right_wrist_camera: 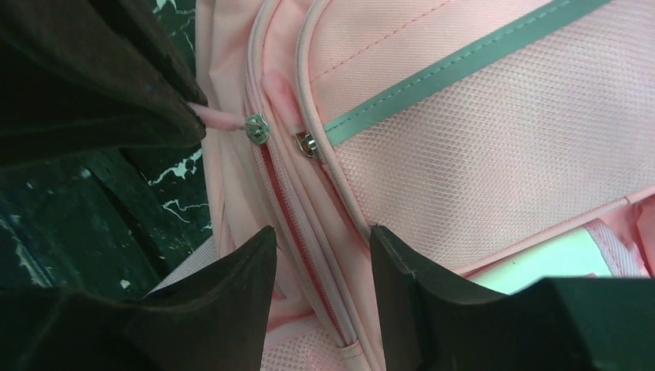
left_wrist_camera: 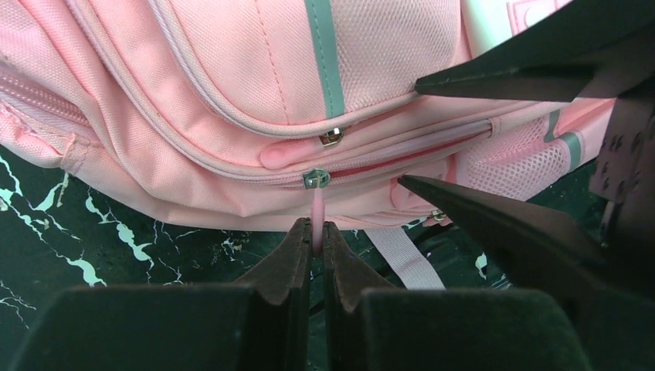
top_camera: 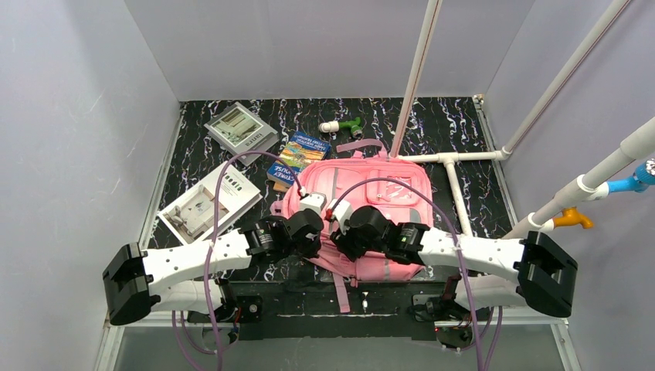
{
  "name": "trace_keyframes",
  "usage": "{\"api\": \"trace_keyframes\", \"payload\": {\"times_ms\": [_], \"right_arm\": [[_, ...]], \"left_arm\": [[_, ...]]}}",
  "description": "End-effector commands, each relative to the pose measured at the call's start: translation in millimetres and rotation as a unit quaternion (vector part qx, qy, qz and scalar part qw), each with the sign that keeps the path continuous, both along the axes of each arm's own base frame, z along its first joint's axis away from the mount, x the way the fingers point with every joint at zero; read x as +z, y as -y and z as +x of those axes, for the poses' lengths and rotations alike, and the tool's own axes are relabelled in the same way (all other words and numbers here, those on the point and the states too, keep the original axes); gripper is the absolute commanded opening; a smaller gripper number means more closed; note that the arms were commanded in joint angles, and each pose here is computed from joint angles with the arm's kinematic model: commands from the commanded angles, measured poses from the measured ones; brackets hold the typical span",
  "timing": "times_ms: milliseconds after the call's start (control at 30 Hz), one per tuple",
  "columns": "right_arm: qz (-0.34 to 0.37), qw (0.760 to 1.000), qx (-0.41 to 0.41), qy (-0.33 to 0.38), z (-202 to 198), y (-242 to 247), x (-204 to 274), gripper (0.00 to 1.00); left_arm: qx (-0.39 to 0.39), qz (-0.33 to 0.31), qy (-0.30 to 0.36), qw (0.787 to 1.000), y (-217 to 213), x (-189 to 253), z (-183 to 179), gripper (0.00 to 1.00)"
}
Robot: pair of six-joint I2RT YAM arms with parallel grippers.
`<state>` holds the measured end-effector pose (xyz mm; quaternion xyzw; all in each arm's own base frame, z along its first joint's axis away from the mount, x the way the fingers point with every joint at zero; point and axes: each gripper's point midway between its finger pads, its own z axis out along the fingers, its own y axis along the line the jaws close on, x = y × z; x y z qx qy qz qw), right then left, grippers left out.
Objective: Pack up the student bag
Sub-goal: Unzip the student bag at the center of the board.
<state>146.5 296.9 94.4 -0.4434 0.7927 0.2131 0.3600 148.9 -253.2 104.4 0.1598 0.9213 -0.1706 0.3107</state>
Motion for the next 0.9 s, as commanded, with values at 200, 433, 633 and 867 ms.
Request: {"api": "trace_keyframes", "payload": {"times_ms": [200,433,633,867], "right_arm": [[-0.060,0.993,0.054,0.084,4.3,-9.6,-17.8,0.46],[-0.113,0.989,0.037,0.086,7.7,12.4,-34.1,0.13],[-0.125,0.987,0.001,0.099,14.7,27.8,-27.0,0.01],[-0.042,0.997,0.045,0.056,-8.2,1.8,-8.8,0.26]], "left_arm": [[0.028,-0.040,-0.020,0.999,-10.6,3.5,5.2,0.00],[0.077,0.034,-0.011,0.996,-46.8,-9.8,14.9,0.00],[0.109,0.051,-0.005,0.993,-65.6,-13.4,24.6,0.00],[0.014,-0.058,-0.036,0.998,-13.4,2.0,11.3,0.00]]}}
